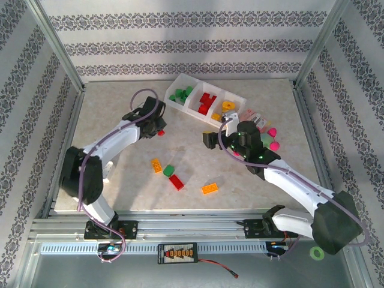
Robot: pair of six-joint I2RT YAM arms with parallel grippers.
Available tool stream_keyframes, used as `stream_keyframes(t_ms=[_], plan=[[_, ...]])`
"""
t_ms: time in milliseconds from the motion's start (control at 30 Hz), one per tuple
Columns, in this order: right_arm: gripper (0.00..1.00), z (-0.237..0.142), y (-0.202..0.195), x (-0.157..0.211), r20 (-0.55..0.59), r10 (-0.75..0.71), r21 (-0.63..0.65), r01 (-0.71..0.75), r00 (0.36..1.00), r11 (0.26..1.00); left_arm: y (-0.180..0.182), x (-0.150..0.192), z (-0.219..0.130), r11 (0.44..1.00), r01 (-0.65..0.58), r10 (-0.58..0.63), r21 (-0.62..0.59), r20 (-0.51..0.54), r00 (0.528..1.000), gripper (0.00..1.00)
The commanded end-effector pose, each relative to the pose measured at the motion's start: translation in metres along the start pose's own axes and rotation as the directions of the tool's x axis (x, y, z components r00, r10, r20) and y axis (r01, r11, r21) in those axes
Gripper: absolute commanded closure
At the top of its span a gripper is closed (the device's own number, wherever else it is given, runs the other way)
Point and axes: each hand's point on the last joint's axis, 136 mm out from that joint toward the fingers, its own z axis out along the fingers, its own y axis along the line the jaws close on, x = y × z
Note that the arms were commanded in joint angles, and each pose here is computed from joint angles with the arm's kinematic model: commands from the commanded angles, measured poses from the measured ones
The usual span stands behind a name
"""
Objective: Sort the legos into containers by color
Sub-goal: Place the lego in the container.
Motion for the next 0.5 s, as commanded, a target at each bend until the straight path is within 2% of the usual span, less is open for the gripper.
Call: stream_keyframes(t_ms=[0, 267, 467], plan=[[0.02, -0.012, -0.017, -0.002, 0.032, 0.043, 0.066, -0.045, 0.999, 0.997, -0.056, 0.0, 0.011, 0.989, -0.108, 0.107, 0.098, 0.009, 0.994, 0.88], [0.02, -0.031, -0.042, 0.007, 0.044, 0.085, 0.157, -0.091, 0.995, 0.983, -0.147, 0.017, 0.056, 0.959, -0.225, 0.223, 0.17, 0.031, 0.974, 0.89], [0.02, -0.036, -0.047, 0.008, 0.044, 0.101, 0.176, -0.108, 0.994, 0.979, -0.184, 0.016, 0.086, 0.946, -0.268, 0.262, 0.184, 0.058, 0.963, 0.89]])
